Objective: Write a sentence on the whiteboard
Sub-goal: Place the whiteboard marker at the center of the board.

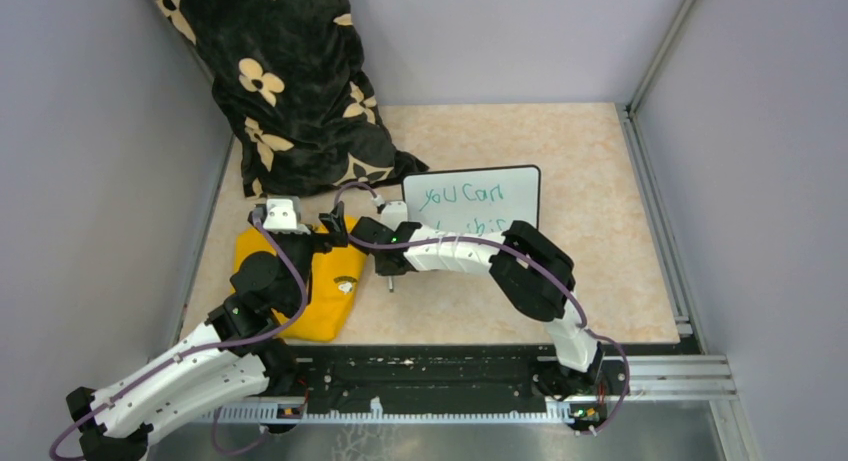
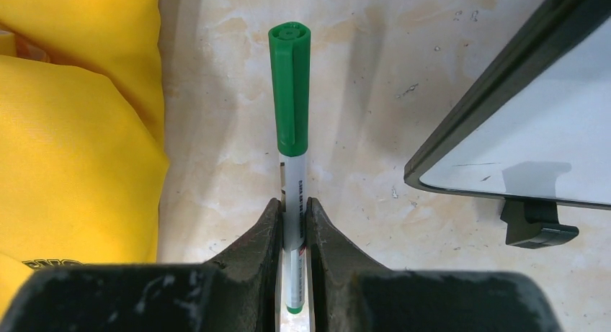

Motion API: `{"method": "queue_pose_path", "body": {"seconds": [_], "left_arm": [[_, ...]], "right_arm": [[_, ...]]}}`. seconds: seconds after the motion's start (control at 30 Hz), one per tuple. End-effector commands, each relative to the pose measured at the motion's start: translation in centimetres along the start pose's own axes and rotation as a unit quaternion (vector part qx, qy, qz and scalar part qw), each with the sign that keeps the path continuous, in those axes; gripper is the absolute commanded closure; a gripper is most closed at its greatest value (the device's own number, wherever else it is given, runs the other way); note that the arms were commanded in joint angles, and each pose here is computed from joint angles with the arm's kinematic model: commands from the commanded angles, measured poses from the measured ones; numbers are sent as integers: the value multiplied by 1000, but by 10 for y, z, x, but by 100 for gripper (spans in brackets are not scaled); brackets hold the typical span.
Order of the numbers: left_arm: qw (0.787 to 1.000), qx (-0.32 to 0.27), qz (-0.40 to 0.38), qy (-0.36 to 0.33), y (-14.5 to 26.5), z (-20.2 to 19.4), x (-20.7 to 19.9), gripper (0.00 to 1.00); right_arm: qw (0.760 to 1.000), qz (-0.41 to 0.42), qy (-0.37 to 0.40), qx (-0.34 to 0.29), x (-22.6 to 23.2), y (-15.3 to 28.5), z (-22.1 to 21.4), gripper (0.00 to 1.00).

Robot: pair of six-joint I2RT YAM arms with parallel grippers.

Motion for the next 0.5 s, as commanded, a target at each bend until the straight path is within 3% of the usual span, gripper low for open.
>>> {"method": "queue_pose_path", "body": {"seconds": [0.0, 0.47], "left_arm": [[1000, -6, -6, 5, 0, 1, -1, 2], [1000, -4, -10, 1, -1, -1, -3, 2]], "right_arm": [[1000, 24, -9, -12, 17, 5, 8, 100], [998, 55, 15, -14, 38, 9, 11, 100]]}}
Point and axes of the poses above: each gripper's point midway between its finger pads, its own y axis back along the fingers, its own x axis along the line the jaws close on, z = x × y, the point moved 7 cm from there along y, back along the fingers, and after that the axes turned 3 degrees about -y, right-handed, at the moved point
